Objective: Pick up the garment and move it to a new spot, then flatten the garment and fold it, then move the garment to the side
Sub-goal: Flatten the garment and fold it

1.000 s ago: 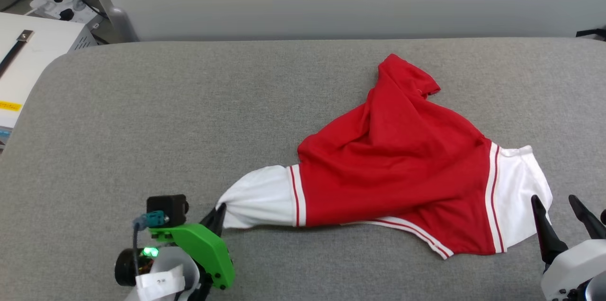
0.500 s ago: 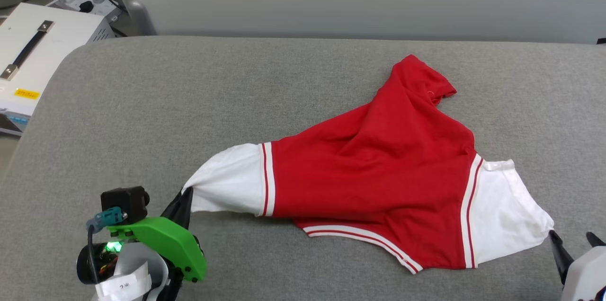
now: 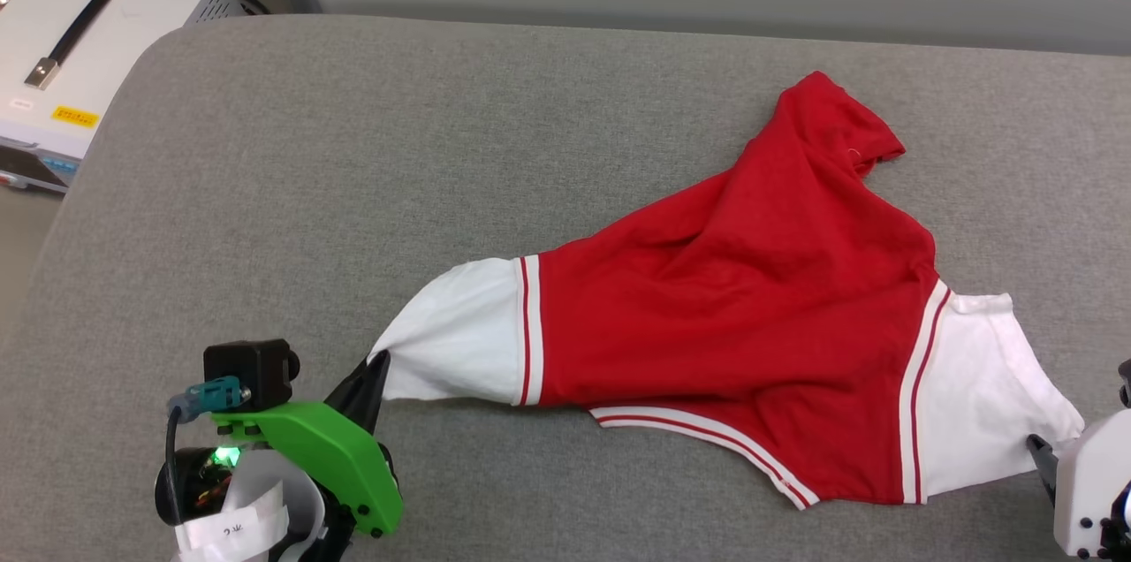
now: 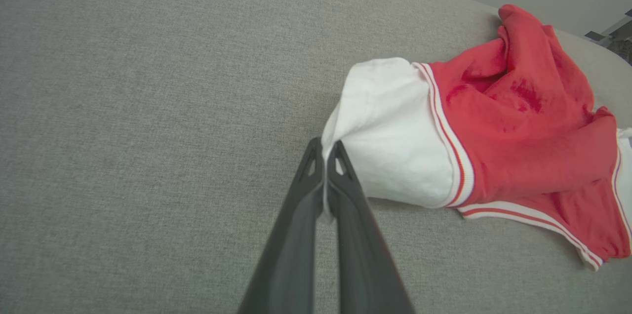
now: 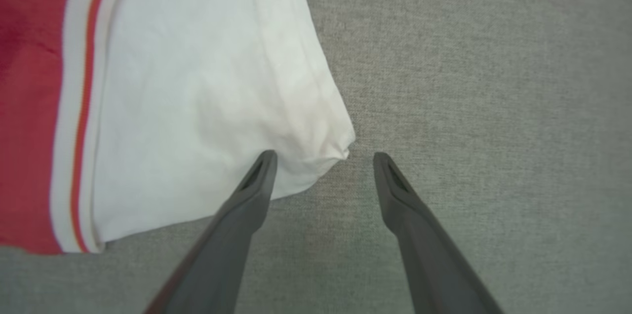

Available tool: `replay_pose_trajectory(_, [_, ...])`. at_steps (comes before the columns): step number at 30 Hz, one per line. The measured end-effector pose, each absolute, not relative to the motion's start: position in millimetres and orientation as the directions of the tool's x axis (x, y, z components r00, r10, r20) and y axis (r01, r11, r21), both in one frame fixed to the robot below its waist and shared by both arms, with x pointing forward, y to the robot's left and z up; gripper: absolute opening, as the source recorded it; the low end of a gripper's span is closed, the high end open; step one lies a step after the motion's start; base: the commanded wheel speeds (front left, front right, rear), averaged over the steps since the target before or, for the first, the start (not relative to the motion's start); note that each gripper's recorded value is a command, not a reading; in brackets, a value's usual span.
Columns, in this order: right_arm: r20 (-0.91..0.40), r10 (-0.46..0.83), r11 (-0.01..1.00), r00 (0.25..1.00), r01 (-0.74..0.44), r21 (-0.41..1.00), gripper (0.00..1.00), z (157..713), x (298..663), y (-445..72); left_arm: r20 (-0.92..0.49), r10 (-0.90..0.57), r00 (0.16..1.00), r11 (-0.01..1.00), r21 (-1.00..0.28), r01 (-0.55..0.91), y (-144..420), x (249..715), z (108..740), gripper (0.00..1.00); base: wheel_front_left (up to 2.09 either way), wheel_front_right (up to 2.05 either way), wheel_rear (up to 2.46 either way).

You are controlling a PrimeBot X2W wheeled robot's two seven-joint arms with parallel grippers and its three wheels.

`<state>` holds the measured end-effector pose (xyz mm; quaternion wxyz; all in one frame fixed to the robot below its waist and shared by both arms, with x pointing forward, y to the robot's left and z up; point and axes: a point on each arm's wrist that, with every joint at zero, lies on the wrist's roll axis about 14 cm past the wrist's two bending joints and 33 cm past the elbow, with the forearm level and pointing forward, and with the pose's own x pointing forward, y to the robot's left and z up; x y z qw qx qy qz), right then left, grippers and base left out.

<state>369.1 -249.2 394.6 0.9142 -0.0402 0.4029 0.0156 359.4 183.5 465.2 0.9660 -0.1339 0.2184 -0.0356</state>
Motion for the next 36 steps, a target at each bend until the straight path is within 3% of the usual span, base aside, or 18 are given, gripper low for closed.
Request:
replay_pose_trajectory(7, [-0.779,0.019,0.994,0.627,-0.096,-0.053,1.00,373.0,373.9,-240.0,-0.427,-0.119,0.896,0.961,-0.275,-0.003,186.2,357.9,460.9,0.00,0.00,0.00,0.00])
replay_pose_trajectory(10, [-0.812,0.024,0.993,0.583,-0.105,-0.045,0.00,358.6,369.0,-239.3,-0.440,-0.113,0.891,0.962,-0.273,-0.013,188.3,355.3,457.7,0.00,0.00,0.00,0.00])
replay_pose_trajectory(15, [-0.805,0.036,0.995,0.592,-0.094,-0.024,0.00,360.3,367.8,-238.8,-0.438,-0.113,0.892,0.961,-0.275,-0.014,188.9,354.2,458.4,0.00,0.00,0.00,0.00])
replay_pose_trajectory(21, [-0.730,0.033,0.995,0.683,-0.088,-0.038,0.00,389.2,377.3,-246.3,-0.402,-0.118,0.908,0.965,-0.261,0.010,190.7,354.1,470.2,0.00,0.00,0.00,0.00])
replay_pose_trajectory(29, [-0.513,0.035,0.988,0.857,-0.107,-0.111,0.00,485.9,398.9,-263.7,-0.323,-0.157,0.933,0.976,-0.193,0.097,192.8,352.6,506.5,0.00,0.00,0.00,0.00])
replay_pose_trajectory(36, [-0.320,0.024,0.983,0.947,-0.080,-0.164,0.00,578.3,404.7,-280.8,-0.204,-0.209,0.956,0.976,-0.109,0.190,192.4,355.5,560.4,0.00,0.00,0.00,0.00])
